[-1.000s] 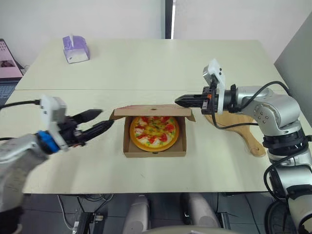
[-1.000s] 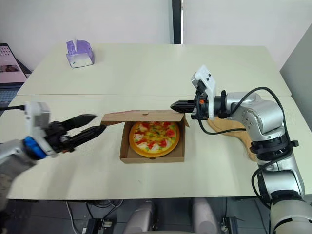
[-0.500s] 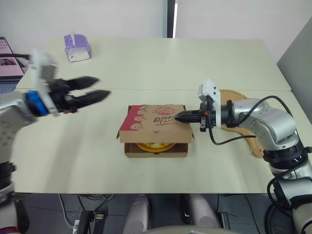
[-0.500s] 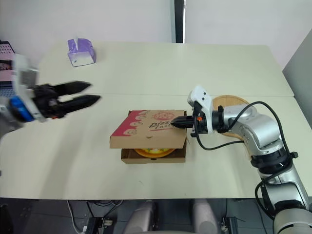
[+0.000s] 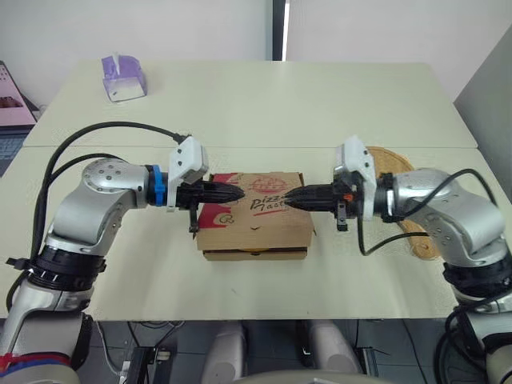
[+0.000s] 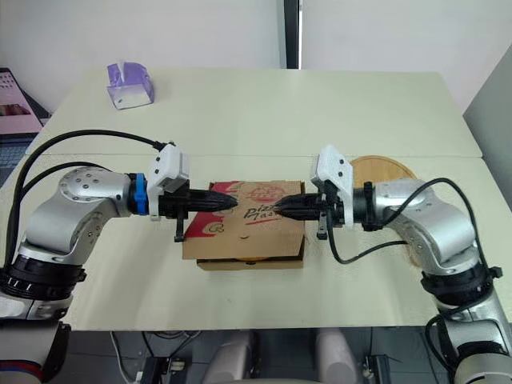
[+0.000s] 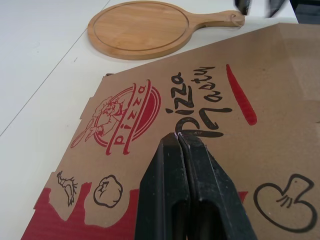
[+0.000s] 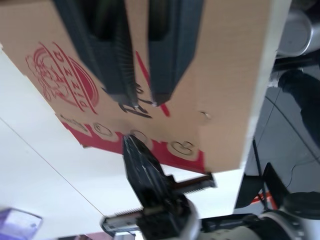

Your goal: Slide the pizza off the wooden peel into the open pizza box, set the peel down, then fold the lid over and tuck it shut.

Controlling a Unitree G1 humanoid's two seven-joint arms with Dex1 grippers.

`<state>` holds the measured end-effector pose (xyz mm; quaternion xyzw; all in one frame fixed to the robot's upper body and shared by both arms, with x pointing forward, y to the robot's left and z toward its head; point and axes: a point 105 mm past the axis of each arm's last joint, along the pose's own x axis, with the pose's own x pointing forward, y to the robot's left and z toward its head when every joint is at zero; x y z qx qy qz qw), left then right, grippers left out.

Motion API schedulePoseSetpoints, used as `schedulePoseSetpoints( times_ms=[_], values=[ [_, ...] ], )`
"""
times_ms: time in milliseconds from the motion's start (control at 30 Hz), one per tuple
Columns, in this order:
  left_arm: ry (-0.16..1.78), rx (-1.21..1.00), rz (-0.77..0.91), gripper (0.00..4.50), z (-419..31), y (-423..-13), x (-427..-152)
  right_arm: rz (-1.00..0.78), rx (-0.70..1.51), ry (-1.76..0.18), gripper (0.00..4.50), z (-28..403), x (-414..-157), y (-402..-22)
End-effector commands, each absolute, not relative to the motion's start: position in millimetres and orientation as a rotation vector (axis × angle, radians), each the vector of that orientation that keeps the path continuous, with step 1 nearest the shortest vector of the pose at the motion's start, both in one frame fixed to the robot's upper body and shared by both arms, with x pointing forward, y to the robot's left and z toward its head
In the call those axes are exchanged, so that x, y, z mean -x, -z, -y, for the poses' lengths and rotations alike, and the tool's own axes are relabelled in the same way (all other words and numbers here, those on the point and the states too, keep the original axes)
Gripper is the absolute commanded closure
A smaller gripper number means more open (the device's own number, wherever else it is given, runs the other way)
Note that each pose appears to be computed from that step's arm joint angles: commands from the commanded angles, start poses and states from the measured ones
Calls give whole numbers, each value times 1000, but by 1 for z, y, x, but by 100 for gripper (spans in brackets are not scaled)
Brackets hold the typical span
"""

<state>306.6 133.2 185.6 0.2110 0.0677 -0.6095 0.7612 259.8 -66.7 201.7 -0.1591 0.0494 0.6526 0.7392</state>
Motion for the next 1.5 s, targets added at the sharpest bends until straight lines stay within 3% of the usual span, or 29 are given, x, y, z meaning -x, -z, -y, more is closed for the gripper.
schedulePoseSetpoints(
  times_ms=[33,233,1033,1500],
  values=[
    [1336,-497,-109,450,-131,-194,-306,-85,446,-1493,253,65,-244,-198],
    [1348,-501,-102,450,-129,-195,-305,-59,612,-1419,39,62,-254,-171],
    [1482,-536,-182,450,-116,-166,-284,90,702,-1252,39,48,-272,-174],
    [1447,-576,-234,450,-125,-147,-285,88,631,-1243,39,50,-258,-170]
  ],
)
